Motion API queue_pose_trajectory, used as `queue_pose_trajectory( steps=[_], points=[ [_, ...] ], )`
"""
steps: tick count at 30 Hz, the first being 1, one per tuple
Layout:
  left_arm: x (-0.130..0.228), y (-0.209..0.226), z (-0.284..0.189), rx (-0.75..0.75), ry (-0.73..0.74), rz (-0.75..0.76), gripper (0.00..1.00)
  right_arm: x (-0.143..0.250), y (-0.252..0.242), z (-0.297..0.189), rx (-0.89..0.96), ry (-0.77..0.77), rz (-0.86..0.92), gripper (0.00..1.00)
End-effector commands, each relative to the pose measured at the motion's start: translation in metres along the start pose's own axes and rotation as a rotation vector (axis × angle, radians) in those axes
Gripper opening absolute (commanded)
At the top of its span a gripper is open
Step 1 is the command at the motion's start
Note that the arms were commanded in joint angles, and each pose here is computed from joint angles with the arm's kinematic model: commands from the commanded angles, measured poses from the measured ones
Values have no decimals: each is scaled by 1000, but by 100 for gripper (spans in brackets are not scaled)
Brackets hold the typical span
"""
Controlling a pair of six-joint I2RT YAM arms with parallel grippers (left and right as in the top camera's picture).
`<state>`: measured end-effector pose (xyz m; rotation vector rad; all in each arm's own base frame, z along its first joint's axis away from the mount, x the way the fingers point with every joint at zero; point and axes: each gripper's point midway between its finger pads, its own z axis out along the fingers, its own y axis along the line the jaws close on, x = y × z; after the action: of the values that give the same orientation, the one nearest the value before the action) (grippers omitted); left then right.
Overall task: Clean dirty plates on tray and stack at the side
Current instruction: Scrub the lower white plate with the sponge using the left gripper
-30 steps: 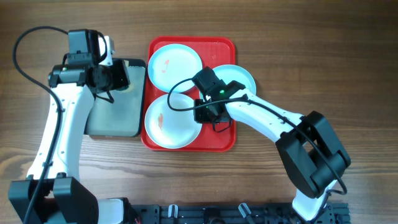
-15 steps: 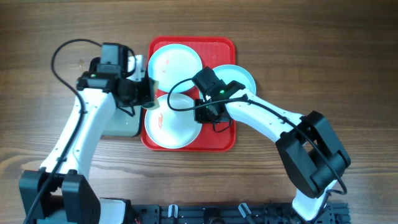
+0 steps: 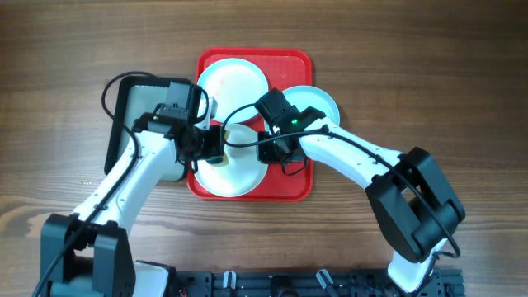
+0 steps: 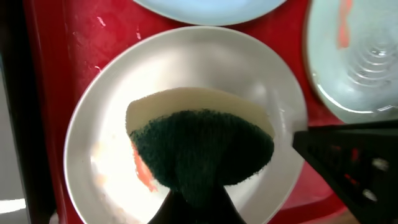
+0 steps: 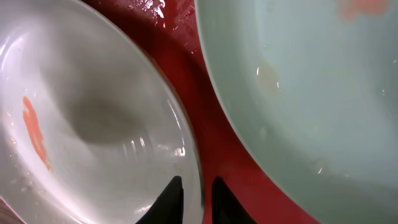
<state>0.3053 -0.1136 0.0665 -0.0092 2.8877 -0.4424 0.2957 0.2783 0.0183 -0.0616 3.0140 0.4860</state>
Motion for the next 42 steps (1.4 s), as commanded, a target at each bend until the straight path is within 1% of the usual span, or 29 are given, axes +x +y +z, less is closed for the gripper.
queue_pose_trajectory(
  steps=[1,4,12,13,15,22,24,25,30,34,42],
  points=[
    [-2,6,3,-28,-31,-7,4,7,-3,10,6,31,2,17],
    [-1,6,5,-27,-34,-13,4,8,-4,11,8,33,4,20],
    [3,9,11,-28,-29,-14,4,8,-4,12,10,36,14,20],
    [3,9,11,-28,-30,-14,4,8,-4,12,11,36,24,18],
    [4,10,13,-27,-31,-14,4,8,-4,12,11,36,27,13],
    [6,12,17,-30,-24,-15,4,10,-7,17,16,49,35,12],
    [6,12,17,-30,-24,-15,4,9,-8,16,14,51,38,8],
    [6,12,17,-30,-25,-15,4,9,-8,16,14,51,38,4],
    [6,12,17,-31,-27,-14,4,9,-7,16,13,49,48,4],
    [4,18,17,-69,-39,-15,4,8,-7,17,12,47,61,4],
    [6,19,17,-71,-30,-16,4,9,-6,16,6,52,59,4]
  ],
)
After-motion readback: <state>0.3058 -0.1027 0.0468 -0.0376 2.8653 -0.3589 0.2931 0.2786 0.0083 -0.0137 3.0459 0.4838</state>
